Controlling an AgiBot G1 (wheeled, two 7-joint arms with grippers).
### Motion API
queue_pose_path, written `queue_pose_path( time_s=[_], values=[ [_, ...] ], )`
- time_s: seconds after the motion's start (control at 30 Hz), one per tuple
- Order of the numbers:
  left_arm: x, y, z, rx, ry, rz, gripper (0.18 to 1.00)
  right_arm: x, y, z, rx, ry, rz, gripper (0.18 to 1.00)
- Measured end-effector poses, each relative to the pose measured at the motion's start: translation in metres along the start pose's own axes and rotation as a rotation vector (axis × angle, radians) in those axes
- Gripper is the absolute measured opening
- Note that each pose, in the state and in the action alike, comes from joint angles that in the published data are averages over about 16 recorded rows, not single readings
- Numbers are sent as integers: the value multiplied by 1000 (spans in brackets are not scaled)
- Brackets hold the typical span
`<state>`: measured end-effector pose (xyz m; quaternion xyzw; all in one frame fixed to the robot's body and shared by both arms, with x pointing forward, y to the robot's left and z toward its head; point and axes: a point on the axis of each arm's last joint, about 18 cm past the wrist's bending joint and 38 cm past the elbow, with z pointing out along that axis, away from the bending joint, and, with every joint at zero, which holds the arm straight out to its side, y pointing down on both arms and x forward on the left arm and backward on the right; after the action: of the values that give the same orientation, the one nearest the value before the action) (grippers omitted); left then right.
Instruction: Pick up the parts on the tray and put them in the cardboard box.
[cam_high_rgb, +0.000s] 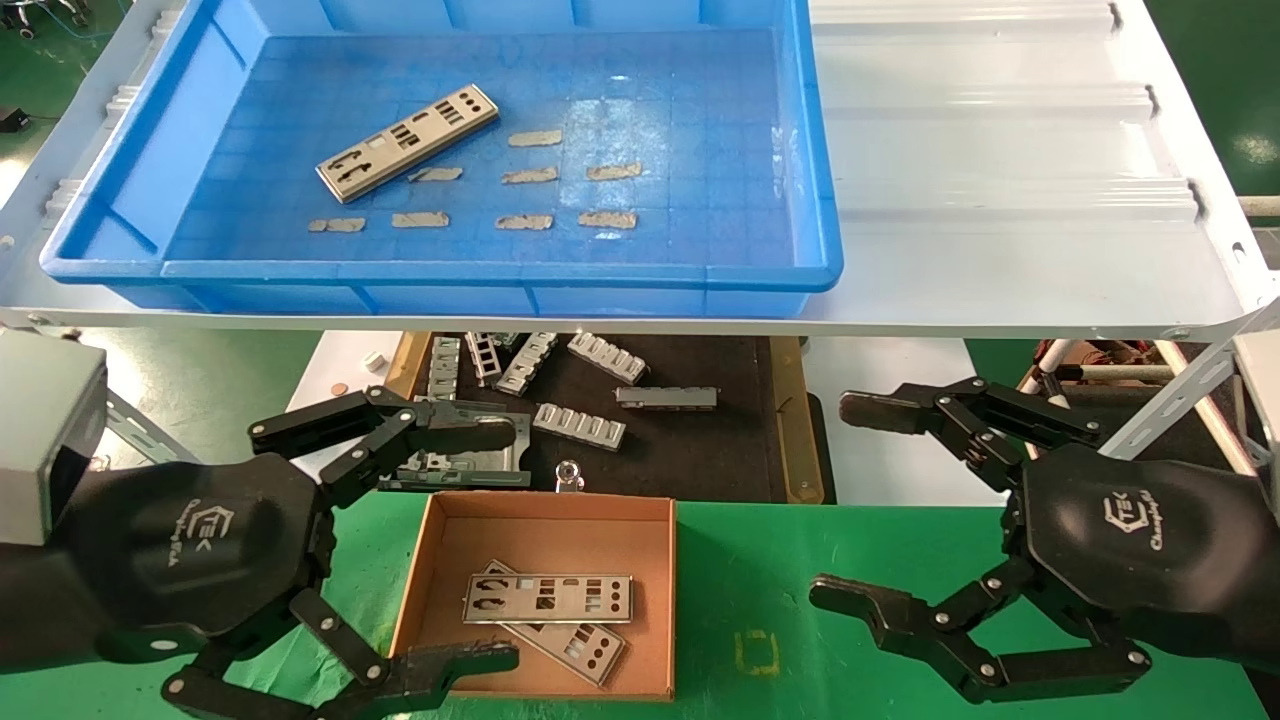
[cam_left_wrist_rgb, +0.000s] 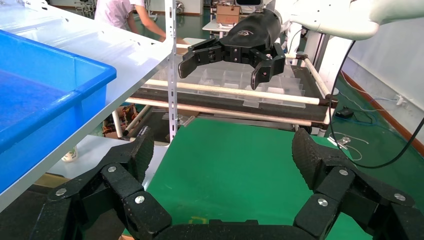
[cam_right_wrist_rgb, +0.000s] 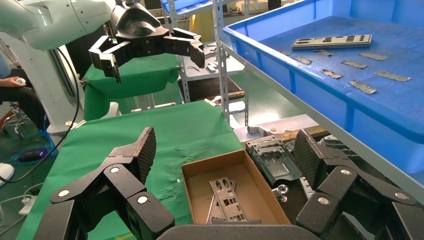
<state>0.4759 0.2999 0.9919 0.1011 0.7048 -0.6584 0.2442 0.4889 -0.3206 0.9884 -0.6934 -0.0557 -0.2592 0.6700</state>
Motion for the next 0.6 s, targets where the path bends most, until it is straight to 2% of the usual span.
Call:
queue_pose_path(
  time_s=[0.6],
  values=[
    [0, 0, 0, 0, 0, 0, 1001, 0, 0, 0, 0, 0, 0, 1001]
  ],
)
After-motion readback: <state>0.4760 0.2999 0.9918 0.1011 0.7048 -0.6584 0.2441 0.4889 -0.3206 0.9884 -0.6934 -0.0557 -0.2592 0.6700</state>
